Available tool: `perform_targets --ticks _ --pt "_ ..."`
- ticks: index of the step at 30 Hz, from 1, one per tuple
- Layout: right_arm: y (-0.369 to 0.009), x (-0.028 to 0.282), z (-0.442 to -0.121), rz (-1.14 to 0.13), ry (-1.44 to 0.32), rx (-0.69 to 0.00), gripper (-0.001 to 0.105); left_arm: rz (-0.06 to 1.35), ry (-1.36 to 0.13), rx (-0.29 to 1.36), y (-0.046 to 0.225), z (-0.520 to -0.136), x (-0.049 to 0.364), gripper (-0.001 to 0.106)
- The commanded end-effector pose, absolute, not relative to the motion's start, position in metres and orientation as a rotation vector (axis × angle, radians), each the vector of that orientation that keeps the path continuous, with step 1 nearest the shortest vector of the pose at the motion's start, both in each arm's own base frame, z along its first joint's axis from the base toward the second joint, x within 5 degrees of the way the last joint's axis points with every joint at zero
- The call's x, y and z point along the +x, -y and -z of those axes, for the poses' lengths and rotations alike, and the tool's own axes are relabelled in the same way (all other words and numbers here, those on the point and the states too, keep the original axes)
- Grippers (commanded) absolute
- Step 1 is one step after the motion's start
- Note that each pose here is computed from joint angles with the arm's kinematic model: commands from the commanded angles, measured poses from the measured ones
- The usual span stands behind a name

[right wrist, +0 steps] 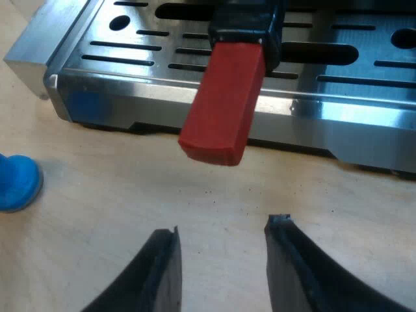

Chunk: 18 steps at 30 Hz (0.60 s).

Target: Grind coffee beans and then tamp

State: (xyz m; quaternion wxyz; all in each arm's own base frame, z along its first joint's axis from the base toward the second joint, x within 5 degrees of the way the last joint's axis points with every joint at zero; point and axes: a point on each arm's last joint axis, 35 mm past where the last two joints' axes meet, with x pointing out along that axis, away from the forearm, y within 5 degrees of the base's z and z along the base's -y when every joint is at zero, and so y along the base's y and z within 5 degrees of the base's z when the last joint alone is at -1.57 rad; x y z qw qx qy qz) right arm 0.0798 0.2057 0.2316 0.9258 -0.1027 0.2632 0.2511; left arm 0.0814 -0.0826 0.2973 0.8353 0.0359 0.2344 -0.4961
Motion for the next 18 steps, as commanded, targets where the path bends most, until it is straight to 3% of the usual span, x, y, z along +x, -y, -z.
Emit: perform_targets --ticks 1,3,8,18 --pt "-0.205 0.08 -0.226 -0.499 -0.503 -0.183 0.034 1.061 -0.486 0.079 0.083 -0.299 0.081 0.078" --pt "-0.202 0.08 -0.221 -0.48 -0.471 -0.165 0.034 1.061 -0.486 0.079 0.083 -0.299 0.081 0.078" --pt "-0.201 0.081 -0.213 -0.501 -0.347 -0.204 0.034 1.061 -0.486 0.079 0.083 -0.299 0.081 0.078" --pt "-0.199 0.081 -0.202 -0.501 -0.313 -0.218 0.034 1.061 -0.486 0.079 0.083 -0.299 0.081 0.078"
